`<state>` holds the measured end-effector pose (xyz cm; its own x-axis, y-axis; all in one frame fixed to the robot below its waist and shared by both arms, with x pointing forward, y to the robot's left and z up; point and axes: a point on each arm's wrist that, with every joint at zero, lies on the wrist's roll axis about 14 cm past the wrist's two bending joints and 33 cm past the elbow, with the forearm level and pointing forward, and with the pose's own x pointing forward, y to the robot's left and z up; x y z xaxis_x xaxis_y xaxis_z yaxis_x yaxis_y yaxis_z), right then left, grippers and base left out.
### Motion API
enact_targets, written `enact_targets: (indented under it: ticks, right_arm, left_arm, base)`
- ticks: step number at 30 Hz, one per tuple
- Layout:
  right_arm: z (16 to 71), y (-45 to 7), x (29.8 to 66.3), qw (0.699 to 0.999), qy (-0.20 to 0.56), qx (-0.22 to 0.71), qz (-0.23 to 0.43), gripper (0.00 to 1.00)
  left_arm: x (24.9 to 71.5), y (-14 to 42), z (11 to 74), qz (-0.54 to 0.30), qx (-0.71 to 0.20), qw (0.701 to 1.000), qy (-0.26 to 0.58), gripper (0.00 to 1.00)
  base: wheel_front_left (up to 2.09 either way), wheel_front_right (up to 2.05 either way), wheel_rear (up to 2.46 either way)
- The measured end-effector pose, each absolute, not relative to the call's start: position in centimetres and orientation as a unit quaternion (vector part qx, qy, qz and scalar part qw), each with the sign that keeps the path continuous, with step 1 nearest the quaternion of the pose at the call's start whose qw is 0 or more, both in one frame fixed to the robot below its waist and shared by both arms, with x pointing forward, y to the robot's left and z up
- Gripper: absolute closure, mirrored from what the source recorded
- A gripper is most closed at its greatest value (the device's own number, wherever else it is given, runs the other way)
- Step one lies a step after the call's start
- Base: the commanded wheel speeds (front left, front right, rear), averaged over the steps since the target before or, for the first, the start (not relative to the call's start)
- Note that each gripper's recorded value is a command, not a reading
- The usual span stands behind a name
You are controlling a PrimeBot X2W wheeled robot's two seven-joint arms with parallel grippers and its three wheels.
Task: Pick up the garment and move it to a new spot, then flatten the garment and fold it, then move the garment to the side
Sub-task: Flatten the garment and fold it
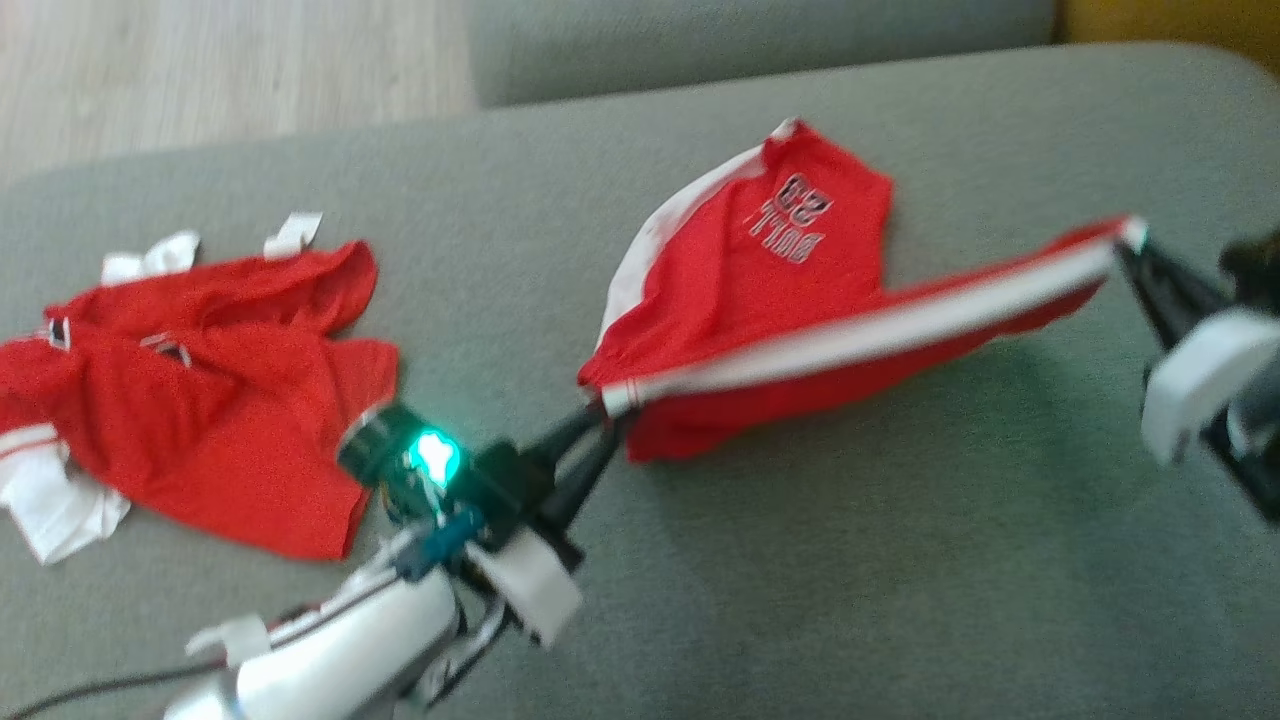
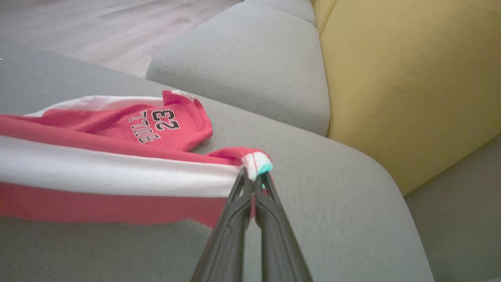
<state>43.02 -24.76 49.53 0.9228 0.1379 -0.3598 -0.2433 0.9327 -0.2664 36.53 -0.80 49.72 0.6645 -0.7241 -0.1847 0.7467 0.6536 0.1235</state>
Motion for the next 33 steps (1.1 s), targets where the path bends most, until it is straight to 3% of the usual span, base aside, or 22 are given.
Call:
enact_targets:
  ticks: [5, 14, 33]
  right_arm:
    - [51.0, -21.9, 49.9, 0.964, 0.147, -0.183, 0.123, 1.00]
    - [47.8, -17.3, 57.0, 0.944, 0.169, -0.224, 0.175, 1.00]
    - [40.1, -12.4, 62.8, 0.919, 0.203, -0.241, 0.237, 1.00]
  left_arm:
    - [39.5, -0.1, 48.8, -0.384, 0.091, 0.916, 0.073, 1.00]
    - [42.2, 1.4, 46.2, -0.358, 0.092, 0.923, 0.109, 1.00]
    - [44.3, 2.8, 41.4, -0.338, 0.084, 0.923, 0.161, 1.00]
  base:
    - [0.00, 0.00, 0.00]
    - [0.00, 0.00, 0.00]
    - [0.00, 0.00, 0.00]
